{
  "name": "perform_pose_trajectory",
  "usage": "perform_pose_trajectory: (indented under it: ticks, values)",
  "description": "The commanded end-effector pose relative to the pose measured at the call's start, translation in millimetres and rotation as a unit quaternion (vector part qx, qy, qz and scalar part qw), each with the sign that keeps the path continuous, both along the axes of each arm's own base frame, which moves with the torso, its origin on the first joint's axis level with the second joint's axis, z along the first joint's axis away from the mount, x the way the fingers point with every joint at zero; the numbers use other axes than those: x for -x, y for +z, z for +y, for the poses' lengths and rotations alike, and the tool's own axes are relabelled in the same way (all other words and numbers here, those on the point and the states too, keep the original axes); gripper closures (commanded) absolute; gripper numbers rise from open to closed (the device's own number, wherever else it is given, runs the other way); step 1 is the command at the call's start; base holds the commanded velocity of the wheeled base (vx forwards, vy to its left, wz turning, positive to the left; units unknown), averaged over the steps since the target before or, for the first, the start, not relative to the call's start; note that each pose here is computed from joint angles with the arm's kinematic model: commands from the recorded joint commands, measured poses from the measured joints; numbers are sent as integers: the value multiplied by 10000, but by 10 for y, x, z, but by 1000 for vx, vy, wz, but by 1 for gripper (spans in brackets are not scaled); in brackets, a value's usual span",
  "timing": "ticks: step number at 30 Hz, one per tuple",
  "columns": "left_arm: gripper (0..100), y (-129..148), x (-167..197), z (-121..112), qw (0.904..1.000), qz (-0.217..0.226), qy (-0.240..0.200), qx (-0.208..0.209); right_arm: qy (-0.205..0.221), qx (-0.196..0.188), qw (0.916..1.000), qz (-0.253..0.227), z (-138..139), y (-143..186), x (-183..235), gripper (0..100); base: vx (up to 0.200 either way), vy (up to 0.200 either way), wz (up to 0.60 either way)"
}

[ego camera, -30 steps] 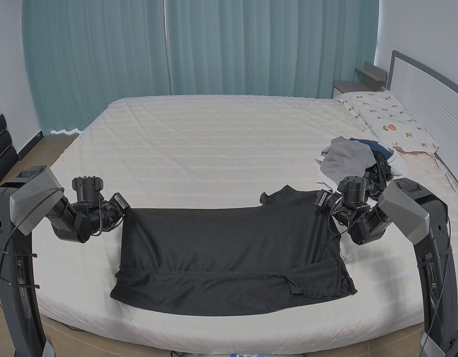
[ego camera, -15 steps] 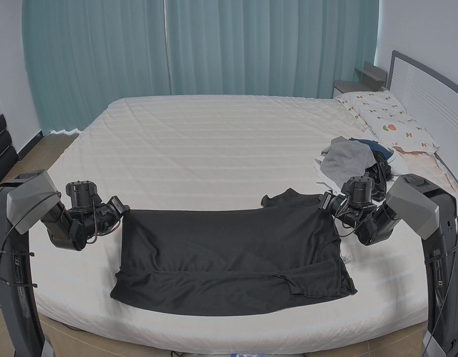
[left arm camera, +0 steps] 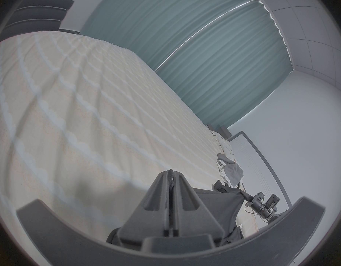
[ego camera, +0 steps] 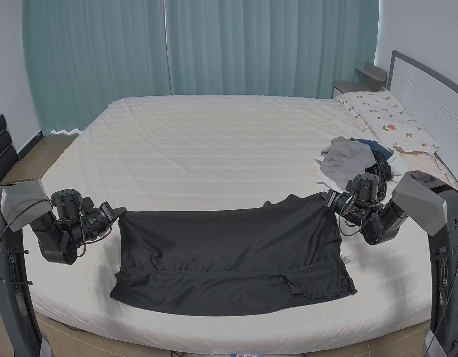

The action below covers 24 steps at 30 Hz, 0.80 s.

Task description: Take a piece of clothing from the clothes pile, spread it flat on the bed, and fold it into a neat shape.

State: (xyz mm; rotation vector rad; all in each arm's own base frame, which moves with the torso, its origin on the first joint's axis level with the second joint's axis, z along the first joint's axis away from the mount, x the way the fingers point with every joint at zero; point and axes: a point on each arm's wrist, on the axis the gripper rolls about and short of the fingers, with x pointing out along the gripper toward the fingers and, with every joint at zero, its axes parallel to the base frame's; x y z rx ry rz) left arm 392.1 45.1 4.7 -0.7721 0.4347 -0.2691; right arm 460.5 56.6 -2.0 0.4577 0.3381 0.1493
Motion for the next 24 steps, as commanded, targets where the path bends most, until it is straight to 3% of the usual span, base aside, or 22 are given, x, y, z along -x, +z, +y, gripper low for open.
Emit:
perform_pose_trajectory:
  ticks: [1,7,11,24]
  values:
    - [100,-18,26,41,10000,39,50,11,13,-5,10000,1,-6,21,31,100,0,0,0]
    - [100,-16,17,97,9999,33,117,53,62,-22,9999,118,-55,16,130,100,0,0,0]
    - [100,-9,47,113,9999,47,-67,140,335,-126,9992,184,-91,93,232,100,0,0,0]
    - [100,-13,114,196,9992,90,-270,265,532,-287,9977,309,-258,196,396,100,0,0,0]
